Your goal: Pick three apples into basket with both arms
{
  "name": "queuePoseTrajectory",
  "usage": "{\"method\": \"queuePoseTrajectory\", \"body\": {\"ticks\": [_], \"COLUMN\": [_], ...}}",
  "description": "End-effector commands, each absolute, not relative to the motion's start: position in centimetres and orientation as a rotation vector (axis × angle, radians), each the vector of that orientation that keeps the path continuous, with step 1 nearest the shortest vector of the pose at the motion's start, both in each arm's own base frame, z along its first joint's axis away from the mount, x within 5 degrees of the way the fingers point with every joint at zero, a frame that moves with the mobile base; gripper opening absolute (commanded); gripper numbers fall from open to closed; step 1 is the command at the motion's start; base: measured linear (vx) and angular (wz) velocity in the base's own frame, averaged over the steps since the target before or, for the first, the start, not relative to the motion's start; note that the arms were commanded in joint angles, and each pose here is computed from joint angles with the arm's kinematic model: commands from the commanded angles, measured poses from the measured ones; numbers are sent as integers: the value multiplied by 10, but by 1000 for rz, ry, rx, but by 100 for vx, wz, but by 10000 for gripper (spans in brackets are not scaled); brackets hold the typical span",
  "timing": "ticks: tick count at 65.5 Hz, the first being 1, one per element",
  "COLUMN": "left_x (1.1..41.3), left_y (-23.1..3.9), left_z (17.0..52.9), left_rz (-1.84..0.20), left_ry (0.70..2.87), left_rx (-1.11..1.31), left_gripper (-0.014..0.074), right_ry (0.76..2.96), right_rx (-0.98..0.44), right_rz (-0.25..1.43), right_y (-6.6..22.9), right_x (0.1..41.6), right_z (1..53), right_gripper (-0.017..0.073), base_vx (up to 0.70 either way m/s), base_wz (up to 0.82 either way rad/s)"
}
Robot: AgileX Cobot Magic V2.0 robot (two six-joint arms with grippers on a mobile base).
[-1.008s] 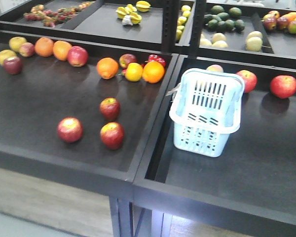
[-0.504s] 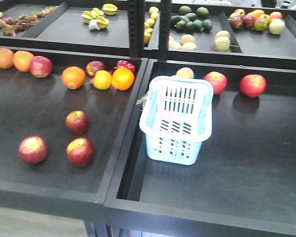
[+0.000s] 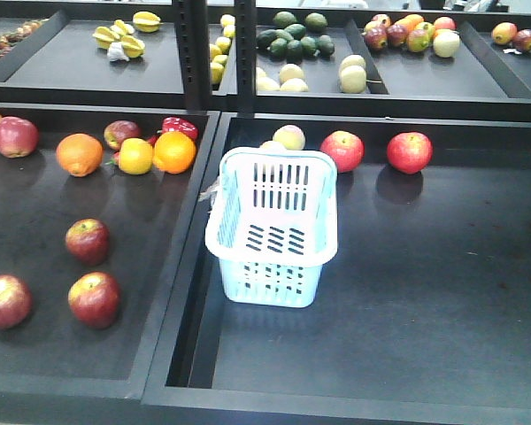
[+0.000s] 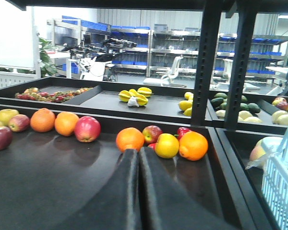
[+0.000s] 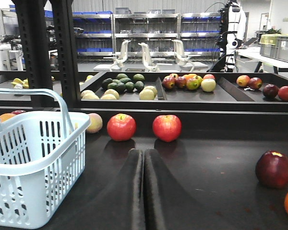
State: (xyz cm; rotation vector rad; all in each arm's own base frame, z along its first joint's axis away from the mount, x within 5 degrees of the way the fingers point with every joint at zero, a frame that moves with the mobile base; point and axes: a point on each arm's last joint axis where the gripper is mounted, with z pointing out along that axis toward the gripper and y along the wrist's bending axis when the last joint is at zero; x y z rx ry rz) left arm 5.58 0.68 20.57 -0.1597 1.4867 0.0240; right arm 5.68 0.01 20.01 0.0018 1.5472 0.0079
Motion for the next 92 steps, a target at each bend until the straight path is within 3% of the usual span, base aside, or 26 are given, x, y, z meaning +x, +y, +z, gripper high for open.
{"method": "queuePoseTrajectory", "body": {"ticks": [1, 92], "left_x": [55, 55], "left_y": [7, 7], "left_z": [205, 205], "left_rz": [10, 10], "left_ry": [1424, 1424], "left_rx": [-162, -162], "left_gripper": [-6, -6], "right_ry": [1478, 1478], "right_rx": [-9, -9], "right_rz": [-6, -6], "right_y": [0, 0], "right_x": [56, 56], "right_z": [202, 202], "right_gripper": [-5, -5], "base_vx": [5, 3], "base_wz": [-12, -4]}}
